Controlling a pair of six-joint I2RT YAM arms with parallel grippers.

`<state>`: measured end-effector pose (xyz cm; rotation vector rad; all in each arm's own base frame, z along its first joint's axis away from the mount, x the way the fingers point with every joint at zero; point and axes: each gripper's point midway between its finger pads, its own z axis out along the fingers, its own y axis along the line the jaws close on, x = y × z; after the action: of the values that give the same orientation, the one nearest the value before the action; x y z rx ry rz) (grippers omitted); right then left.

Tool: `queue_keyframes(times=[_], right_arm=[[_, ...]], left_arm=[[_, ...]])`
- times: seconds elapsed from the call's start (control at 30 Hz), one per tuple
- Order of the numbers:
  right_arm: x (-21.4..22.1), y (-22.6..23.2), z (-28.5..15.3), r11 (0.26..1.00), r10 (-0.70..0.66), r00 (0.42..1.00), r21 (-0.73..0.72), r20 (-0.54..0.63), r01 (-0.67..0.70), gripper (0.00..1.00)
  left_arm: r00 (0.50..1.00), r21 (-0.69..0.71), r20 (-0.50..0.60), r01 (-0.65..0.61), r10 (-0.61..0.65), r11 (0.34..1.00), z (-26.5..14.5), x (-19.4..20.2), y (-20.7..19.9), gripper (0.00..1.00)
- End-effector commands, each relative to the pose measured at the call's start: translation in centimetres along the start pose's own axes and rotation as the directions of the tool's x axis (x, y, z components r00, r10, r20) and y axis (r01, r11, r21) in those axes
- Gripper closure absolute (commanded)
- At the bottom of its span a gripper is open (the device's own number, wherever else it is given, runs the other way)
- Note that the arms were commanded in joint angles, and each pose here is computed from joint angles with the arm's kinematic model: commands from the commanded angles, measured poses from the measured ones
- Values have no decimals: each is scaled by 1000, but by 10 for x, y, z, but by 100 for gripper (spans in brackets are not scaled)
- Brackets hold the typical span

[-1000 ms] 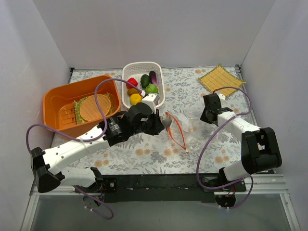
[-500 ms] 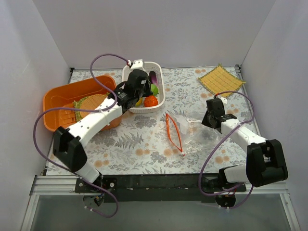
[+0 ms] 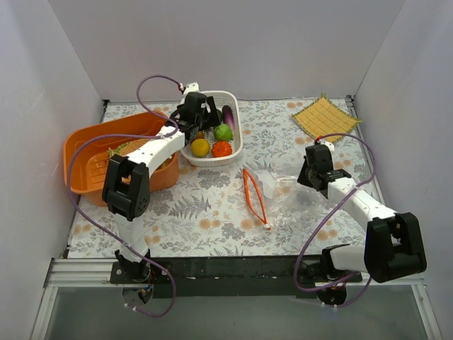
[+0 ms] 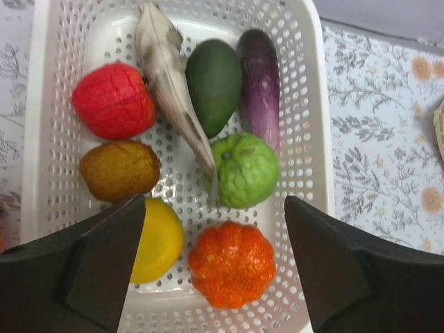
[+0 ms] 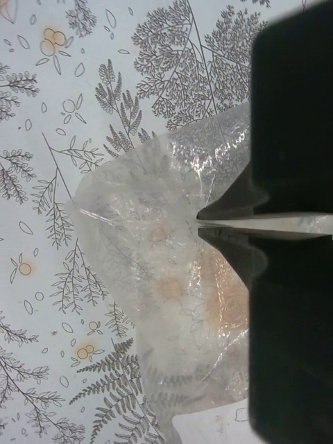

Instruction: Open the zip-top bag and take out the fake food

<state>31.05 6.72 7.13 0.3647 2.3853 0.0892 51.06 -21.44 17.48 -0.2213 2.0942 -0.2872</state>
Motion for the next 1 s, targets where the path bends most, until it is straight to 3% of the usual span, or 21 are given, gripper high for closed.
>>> queue_keyframes(times=[0.0,0.03,0.07,0.17,0.37,0.57,0.8,0.97], right_arm=[[-15,9,-15,999,-16,999,-50,36,18,74],[-15,9,-17,998,-18,999,-55,35,20,68],[-20,12,-22,997,-15,999,-74,49,18,57],[-29,20,-34,993,-12,997,-116,73,20,42],[-33,31,-51,982,-16,997,-187,72,29,34],[-24,36,-71,965,-3,997,-261,83,24,30],[-19,35,-95,943,15,991,-331,134,31,23],[-20,24,-107,951,28,983,-309,182,30,14]], left_arm=[[998,60,23,56,-57,997,-30,-9,-12,13],[997,75,30,67,-69,995,-41,-14,-14,4],[998,75,17,66,-68,995,-46,-7,-13,2],[997,111,-11,72,-71,991,-71,5,-23,2],[993,234,-97,82,-60,969,-129,49,-69,2],[977,347,-210,54,22,936,-198,129,-113,2],[966,359,-258,80,16,930,-233,165,-98,2],[976,451,-216,103,-4,886,-253,159,-90,2]])
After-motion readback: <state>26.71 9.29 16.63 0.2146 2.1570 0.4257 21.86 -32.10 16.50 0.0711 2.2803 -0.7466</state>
